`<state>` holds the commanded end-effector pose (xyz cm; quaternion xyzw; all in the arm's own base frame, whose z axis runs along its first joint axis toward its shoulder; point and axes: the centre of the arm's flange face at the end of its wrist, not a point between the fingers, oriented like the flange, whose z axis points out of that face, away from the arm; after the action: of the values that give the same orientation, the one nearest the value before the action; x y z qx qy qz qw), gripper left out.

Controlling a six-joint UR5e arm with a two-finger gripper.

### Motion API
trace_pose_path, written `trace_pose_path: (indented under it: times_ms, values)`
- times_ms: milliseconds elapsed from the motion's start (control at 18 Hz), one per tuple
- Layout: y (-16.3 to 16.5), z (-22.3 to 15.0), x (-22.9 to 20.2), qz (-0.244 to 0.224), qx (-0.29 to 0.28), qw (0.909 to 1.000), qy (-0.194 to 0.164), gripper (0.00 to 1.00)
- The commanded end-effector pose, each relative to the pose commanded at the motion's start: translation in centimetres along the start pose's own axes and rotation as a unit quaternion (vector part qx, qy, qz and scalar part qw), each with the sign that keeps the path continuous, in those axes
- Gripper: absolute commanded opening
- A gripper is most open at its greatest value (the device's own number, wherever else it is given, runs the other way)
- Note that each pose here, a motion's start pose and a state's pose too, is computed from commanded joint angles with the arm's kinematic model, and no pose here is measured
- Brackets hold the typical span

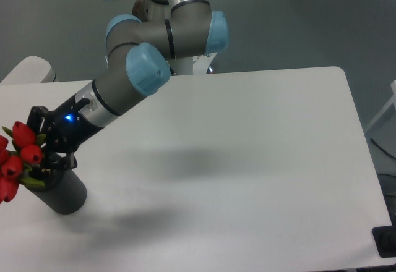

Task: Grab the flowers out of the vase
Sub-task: 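Close the gripper on the tulip stems, then lift the gripped tulips up and out of the grey vase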

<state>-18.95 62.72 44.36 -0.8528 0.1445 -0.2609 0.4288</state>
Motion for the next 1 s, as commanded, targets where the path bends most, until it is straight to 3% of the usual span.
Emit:
trace_pose_path:
  times_ms: [611, 1000]
  values:
    - [-2.9, -5.7, -2.7, -0.068, 0.052, 0.9961, -0.018, 0.04]
    - [-2.7, -9.9, -5.0, -0.094, 0.087, 0.9915, -0.026, 0.04]
